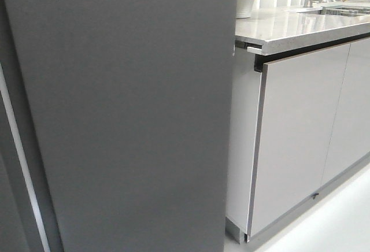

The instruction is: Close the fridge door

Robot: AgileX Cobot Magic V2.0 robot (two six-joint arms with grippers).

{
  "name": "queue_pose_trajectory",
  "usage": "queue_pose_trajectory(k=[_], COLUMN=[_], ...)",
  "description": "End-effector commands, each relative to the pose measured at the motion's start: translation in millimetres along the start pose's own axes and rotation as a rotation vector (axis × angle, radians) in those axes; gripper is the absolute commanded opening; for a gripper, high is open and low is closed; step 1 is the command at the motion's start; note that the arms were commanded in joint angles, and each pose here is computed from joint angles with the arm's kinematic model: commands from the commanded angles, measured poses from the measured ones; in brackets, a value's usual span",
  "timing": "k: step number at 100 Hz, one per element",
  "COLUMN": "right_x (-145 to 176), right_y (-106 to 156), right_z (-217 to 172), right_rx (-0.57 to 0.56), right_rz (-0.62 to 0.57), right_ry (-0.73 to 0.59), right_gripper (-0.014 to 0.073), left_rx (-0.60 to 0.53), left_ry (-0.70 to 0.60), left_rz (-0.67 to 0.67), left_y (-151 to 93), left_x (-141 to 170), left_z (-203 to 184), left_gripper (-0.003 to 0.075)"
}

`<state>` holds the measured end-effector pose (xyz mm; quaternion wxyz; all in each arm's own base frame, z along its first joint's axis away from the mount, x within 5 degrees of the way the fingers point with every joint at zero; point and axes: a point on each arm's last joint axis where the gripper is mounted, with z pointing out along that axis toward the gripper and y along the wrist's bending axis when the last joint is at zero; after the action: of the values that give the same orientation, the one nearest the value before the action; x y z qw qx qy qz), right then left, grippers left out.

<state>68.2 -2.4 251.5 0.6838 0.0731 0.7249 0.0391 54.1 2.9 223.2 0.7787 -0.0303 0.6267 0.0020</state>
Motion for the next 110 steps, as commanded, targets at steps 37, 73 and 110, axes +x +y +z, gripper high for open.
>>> queue_pose_trajectory(k=[37,73,110], right_x=[47.6,45.2,45.3], right_y=[-10.3,-9.7,-9.7], right_z=[-8.7,-10.4,-10.4], right_rx=[0.017,0.018,0.018], right_rz=[-0.074,-0.133,-0.133], right_ry=[-0.156,-0.185,-0.183], right_gripper=[-0.0046,-0.0046,-0.0046], left_rx=[0.006,0.006,0.006], left_ry=[-0.058,-0.058,-0.058], left_rz=[-0.01,-0.01,-0.01], left_y=[0.1,0.1,0.1], left_x=[3.9,3.9,3.9], left_z=[-2.2,-2.2,-2.2], left_gripper=[-0.002,-0.002,-0.002])
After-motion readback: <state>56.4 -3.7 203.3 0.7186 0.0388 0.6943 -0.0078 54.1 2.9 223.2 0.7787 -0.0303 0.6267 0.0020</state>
